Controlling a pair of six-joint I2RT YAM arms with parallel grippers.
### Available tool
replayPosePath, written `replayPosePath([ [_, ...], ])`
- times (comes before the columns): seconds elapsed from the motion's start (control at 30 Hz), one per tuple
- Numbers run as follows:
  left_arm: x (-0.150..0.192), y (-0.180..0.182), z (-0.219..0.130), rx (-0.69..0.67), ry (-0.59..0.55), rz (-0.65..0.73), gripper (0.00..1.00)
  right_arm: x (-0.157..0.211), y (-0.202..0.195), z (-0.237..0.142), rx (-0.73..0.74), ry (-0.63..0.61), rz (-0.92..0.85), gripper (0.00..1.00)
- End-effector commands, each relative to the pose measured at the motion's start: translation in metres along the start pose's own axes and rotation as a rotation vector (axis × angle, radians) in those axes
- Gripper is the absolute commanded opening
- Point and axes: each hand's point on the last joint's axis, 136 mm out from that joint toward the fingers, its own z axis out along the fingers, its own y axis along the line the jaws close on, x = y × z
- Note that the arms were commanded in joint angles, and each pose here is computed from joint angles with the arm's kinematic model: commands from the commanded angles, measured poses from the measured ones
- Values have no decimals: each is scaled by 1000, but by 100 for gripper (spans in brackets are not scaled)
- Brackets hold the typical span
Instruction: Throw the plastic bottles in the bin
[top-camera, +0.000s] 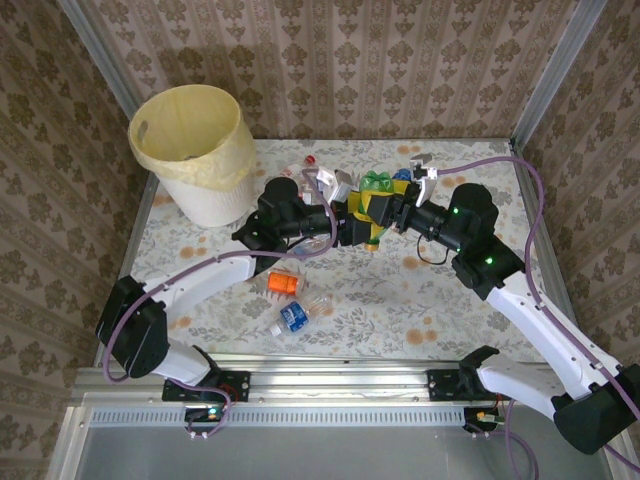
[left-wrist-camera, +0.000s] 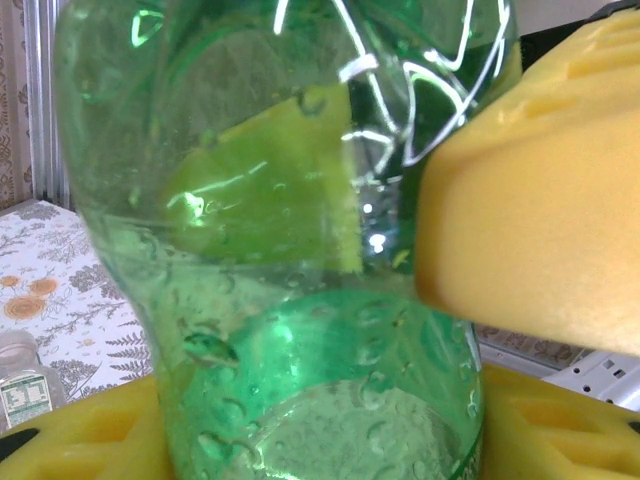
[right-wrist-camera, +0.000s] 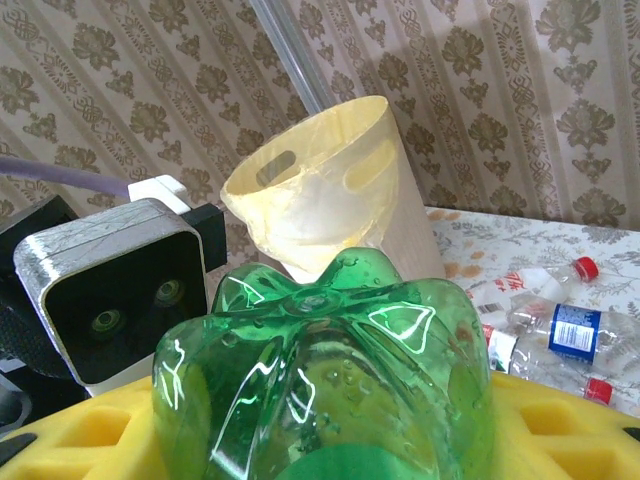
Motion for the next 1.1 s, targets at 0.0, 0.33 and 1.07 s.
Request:
replayPosePath([
  [0.0,-13,-17,6,81,-18,37,57,3,15,4,-71,6,22,45],
  [0.33,-14,-17,6,90,-16,39,77,7,12,5,-64,12,26,45],
  [1.07,-20,21,-29,-92,-26,37,48,13,-1,-11,34,16,7,98],
])
